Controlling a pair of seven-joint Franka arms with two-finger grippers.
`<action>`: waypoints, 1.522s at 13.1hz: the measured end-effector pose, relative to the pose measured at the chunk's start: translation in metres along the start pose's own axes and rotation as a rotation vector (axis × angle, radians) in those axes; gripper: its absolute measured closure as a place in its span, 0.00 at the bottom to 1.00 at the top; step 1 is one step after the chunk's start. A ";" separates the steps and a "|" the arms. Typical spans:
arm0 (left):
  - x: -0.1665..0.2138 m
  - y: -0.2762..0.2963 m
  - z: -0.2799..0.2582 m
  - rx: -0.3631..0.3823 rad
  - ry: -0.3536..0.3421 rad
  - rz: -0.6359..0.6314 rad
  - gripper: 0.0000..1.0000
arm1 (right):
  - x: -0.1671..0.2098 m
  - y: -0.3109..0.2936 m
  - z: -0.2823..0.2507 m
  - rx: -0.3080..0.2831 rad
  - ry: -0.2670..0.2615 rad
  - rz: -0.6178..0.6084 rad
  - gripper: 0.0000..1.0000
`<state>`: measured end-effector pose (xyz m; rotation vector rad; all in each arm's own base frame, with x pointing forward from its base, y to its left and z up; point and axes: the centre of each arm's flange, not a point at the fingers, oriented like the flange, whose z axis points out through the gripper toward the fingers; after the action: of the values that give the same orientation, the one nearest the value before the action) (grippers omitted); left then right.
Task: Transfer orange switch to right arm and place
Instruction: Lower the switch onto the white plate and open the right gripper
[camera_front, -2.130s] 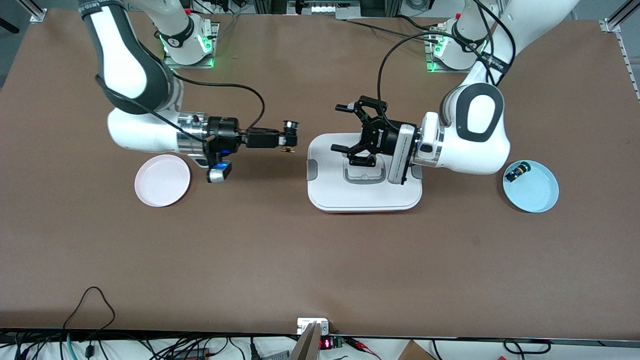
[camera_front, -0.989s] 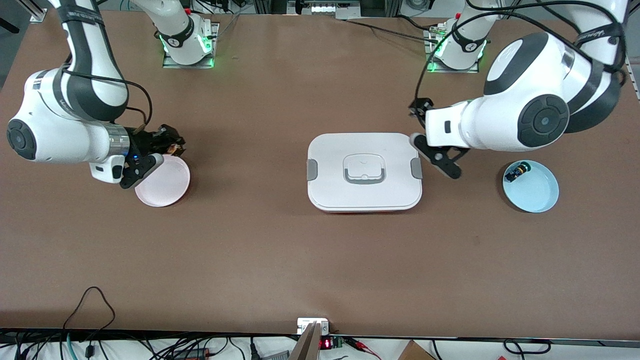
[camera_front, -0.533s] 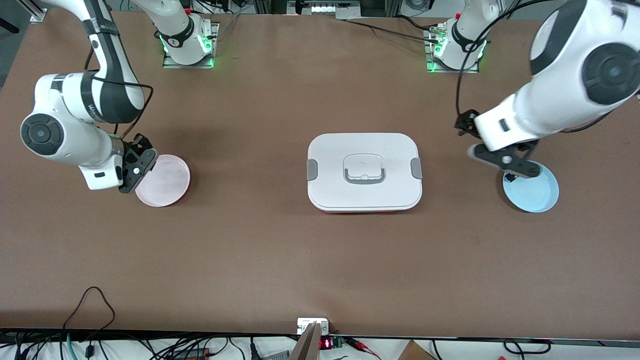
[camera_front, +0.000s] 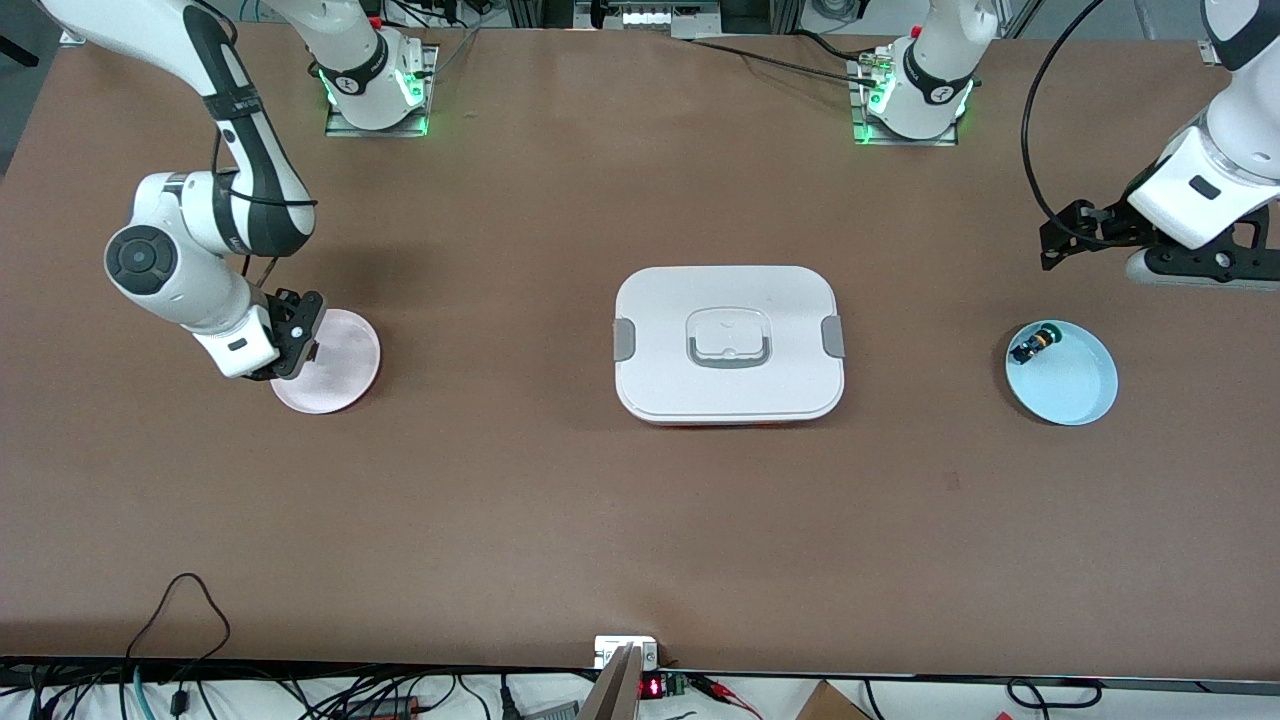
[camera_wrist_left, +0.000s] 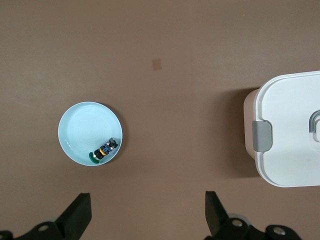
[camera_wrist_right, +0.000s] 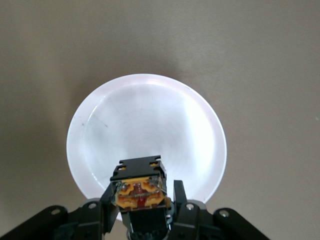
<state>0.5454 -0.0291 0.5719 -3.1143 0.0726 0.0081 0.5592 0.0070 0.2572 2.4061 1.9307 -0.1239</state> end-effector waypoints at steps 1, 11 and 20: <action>0.000 0.000 0.002 0.000 -0.003 -0.003 0.00 | 0.001 -0.004 0.009 -0.010 0.005 -0.018 0.53; -0.003 0.004 0.005 0.003 -0.030 -0.007 0.00 | -0.002 -0.029 0.070 -0.057 0.032 -0.094 0.49; -0.003 0.019 0.004 0.005 -0.026 0.011 0.00 | 0.007 0.008 -0.035 -0.007 0.118 0.343 0.00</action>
<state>0.5413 -0.0481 0.5677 -3.1077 0.0894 0.0484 0.5693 0.0152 0.2913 2.7506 1.5197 0.0406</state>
